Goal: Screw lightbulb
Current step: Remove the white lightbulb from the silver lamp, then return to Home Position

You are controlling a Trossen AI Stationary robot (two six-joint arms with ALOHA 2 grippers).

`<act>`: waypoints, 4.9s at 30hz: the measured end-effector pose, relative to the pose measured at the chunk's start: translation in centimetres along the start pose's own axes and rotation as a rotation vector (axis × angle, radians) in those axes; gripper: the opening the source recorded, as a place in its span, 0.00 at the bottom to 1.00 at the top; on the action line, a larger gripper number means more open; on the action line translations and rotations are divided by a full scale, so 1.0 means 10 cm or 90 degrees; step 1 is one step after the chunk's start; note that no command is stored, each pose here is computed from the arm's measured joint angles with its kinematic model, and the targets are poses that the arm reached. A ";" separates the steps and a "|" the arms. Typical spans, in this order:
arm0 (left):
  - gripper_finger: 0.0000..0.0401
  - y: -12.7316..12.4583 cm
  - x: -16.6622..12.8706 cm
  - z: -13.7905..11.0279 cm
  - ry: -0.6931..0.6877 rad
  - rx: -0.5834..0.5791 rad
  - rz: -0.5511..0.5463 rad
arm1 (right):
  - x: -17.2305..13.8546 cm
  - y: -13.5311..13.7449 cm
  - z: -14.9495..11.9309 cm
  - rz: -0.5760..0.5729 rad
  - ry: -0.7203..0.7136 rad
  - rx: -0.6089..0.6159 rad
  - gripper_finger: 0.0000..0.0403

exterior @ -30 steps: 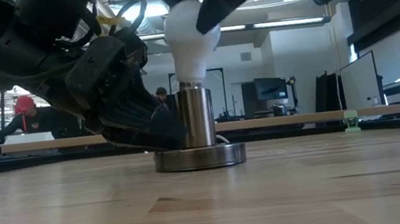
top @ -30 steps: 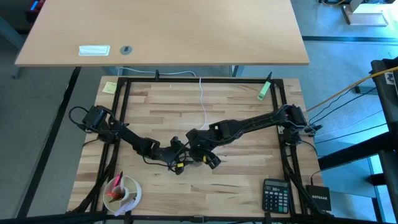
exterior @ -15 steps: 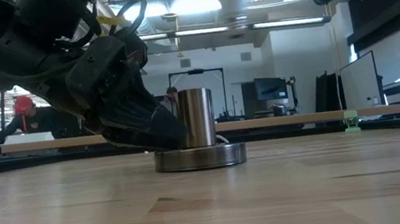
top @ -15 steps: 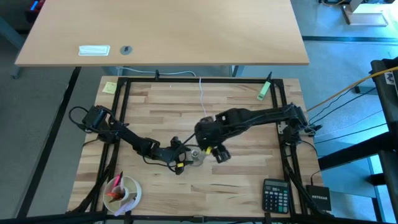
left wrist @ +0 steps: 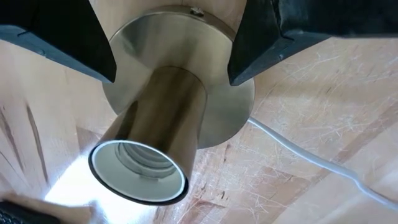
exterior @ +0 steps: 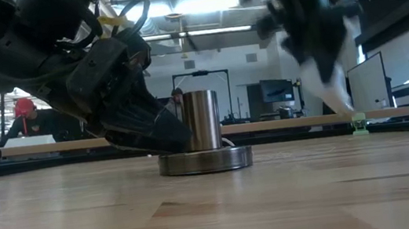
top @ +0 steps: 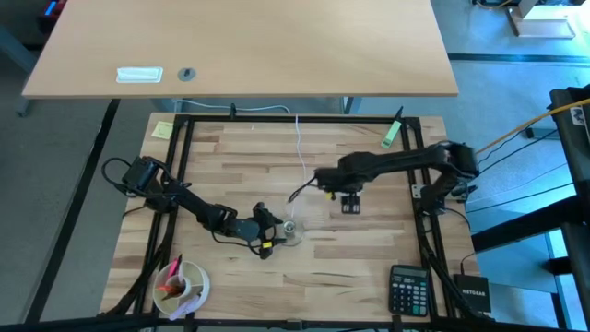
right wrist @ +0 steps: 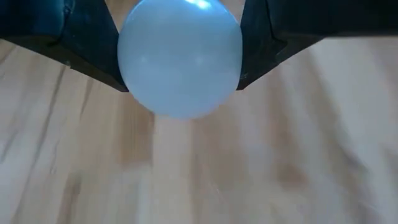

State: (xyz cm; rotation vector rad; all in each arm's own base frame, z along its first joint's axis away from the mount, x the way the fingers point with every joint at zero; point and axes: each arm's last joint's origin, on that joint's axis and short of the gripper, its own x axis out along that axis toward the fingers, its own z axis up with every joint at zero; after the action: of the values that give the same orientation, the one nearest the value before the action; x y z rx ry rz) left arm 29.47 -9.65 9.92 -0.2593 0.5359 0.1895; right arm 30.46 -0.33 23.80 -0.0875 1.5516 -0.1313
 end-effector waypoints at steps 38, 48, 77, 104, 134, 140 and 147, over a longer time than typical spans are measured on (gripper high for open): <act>0.76 -0.03 -0.47 0.34 0.031 -0.007 -0.034 | 0.53 -0.78 -0.15 0.035 -0.202 0.081 0.86; 0.76 0.03 -0.77 0.52 0.041 -0.042 -0.041 | 0.52 -0.80 -0.10 0.031 -0.236 0.106 0.86; 0.70 0.51 -1.43 1.14 -0.170 0.040 -0.012 | -0.24 -0.90 -0.04 0.040 -0.385 0.109 0.73; 0.28 0.99 -1.89 0.41 -0.268 -0.042 0.000 | -0.10 -0.40 -1.61 0.117 -0.825 0.174 0.04; 0.28 1.16 -1.86 -0.02 -0.382 0.069 -0.001 | 0.49 -0.21 -1.88 0.170 -0.925 0.133 0.05; 0.28 1.16 -1.87 -0.02 -0.388 0.070 -0.001 | 0.66 -0.18 -1.92 0.183 -0.948 0.147 0.05; 0.28 1.17 -1.85 -0.06 -0.358 0.063 -0.003 | 0.68 -0.18 -1.93 0.178 -0.978 0.141 0.05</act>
State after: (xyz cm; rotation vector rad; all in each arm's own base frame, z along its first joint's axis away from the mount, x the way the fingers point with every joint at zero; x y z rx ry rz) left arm 10.76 -0.74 16.89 -0.1017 -0.0142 0.2195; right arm 11.25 -2.51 16.95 0.1804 0.0018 0.0110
